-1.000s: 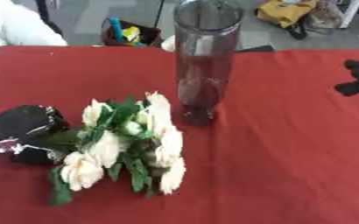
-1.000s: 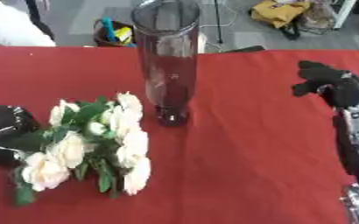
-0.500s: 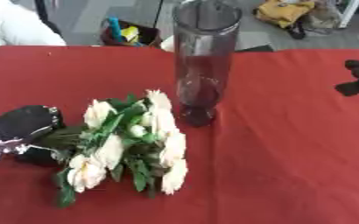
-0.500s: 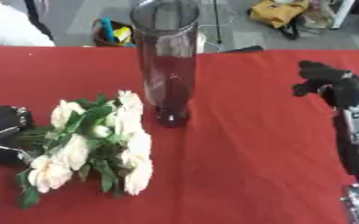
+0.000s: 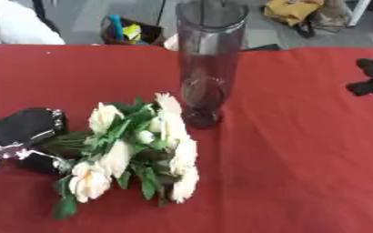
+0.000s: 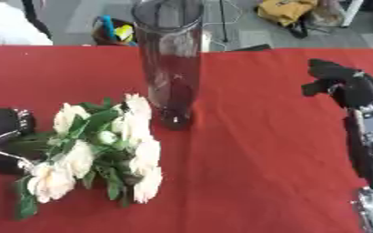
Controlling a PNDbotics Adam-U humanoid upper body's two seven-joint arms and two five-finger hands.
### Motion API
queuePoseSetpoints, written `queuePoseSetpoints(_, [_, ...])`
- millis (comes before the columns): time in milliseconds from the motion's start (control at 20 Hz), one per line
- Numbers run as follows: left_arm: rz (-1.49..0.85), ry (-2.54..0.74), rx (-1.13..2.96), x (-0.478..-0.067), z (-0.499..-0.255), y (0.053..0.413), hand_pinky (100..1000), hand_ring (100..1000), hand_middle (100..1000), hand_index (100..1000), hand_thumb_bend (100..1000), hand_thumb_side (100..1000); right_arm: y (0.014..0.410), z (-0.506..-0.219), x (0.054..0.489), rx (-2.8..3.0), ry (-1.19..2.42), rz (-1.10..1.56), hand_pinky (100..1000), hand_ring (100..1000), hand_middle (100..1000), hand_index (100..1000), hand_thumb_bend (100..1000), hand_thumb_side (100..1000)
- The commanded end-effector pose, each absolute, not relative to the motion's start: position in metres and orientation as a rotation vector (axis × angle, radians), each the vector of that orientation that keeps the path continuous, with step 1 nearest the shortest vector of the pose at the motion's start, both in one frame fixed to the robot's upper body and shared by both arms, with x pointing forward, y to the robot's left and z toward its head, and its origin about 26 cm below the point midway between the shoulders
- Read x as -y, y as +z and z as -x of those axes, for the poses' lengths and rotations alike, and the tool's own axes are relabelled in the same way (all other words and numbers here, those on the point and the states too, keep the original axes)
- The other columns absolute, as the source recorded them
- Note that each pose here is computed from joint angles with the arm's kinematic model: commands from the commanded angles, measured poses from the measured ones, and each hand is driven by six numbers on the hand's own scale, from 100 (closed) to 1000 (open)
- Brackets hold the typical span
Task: Arrange flowers into the vase.
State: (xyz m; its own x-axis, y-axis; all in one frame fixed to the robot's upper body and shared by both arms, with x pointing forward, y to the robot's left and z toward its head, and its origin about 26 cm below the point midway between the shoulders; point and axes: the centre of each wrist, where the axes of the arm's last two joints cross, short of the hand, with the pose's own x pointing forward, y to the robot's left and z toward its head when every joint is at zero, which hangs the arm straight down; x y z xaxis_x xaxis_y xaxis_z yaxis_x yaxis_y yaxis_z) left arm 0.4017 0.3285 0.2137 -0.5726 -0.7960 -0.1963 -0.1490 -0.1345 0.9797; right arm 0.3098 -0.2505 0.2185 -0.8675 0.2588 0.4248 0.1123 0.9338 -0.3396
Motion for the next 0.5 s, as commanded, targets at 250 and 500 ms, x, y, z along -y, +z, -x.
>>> queuePoseSetpoints(250, [-1.092, -1.691, 1.757, -0.334, -0.387, 0.245, 100, 100, 100, 100, 189, 603, 0.224, -0.306, 0.252, 2.637, 0.416, 0.276, 681, 855, 495, 730, 100, 1000])
queuePoseSetpoints(500, [-1.058, -1.582, 1.861, -0.326, -0.373, 0.264, 100, 100, 100, 100, 128, 625, 0.225, -0.306, 0.253, 2.643, 0.405, 0.273, 681, 853, 498, 731, 100, 1000])
